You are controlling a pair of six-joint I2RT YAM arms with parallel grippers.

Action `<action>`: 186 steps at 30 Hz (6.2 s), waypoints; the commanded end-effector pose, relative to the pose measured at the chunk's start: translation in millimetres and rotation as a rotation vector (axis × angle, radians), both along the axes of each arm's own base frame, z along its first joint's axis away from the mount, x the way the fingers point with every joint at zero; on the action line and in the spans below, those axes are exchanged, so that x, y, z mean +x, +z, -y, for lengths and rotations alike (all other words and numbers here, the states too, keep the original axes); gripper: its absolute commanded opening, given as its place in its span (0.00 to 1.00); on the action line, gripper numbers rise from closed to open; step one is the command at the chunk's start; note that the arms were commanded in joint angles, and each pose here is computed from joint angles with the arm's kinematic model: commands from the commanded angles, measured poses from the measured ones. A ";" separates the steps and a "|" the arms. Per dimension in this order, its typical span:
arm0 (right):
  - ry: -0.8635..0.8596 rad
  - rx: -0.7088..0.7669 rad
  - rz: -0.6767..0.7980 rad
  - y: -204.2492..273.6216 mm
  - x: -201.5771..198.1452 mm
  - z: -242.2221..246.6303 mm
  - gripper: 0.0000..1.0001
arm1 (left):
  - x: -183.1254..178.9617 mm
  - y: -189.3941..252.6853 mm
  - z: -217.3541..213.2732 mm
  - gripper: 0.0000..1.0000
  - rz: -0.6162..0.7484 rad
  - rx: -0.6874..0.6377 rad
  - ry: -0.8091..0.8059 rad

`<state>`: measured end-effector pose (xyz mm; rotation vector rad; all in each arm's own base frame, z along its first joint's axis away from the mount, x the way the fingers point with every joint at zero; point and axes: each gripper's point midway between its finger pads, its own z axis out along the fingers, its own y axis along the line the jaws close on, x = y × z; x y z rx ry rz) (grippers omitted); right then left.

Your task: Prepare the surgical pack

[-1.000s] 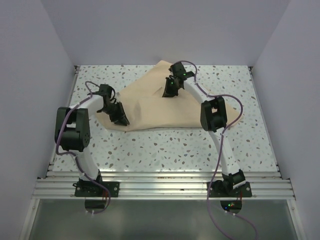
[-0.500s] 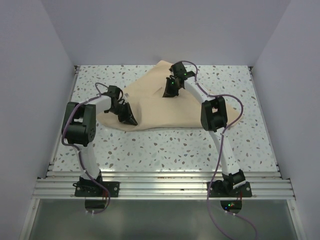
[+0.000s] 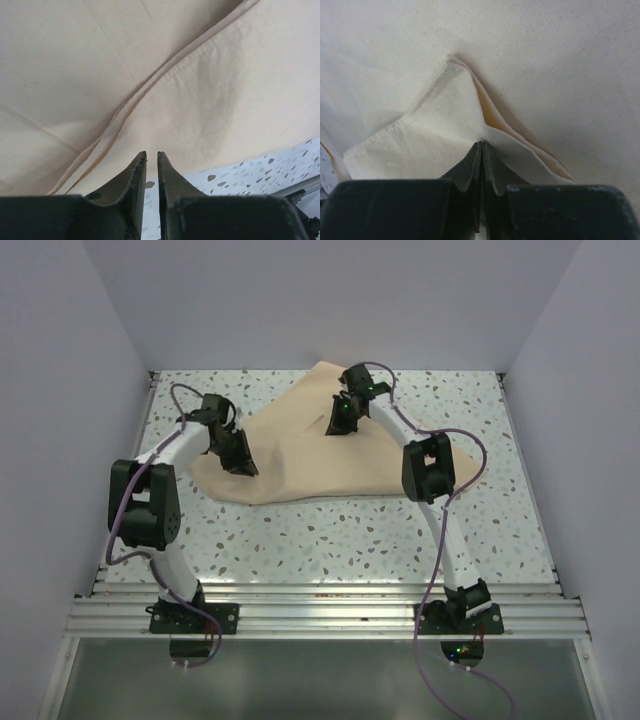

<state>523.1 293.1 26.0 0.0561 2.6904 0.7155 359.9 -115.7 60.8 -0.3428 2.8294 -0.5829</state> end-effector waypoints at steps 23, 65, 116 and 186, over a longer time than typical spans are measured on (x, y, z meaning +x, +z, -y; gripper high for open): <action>-0.029 0.036 -0.012 23.1 3.6 13.3 0.04 | 47.2 66.3 -41.6 0.21 0.227 0.128 0.062; -0.223 -0.026 -0.116 86.2 -160.3 199.6 0.04 | 179.6 -41.4 184.4 0.01 0.224 -0.349 -0.060; -0.502 -0.084 -0.293 17.6 -190.9 314.0 0.01 | 159.3 -67.6 161.5 0.03 0.105 -0.283 -0.081; 0.223 -0.097 0.141 62.7 -128.7 -136.3 0.00 | 50.5 -42.7 -194.9 0.61 0.012 0.050 0.482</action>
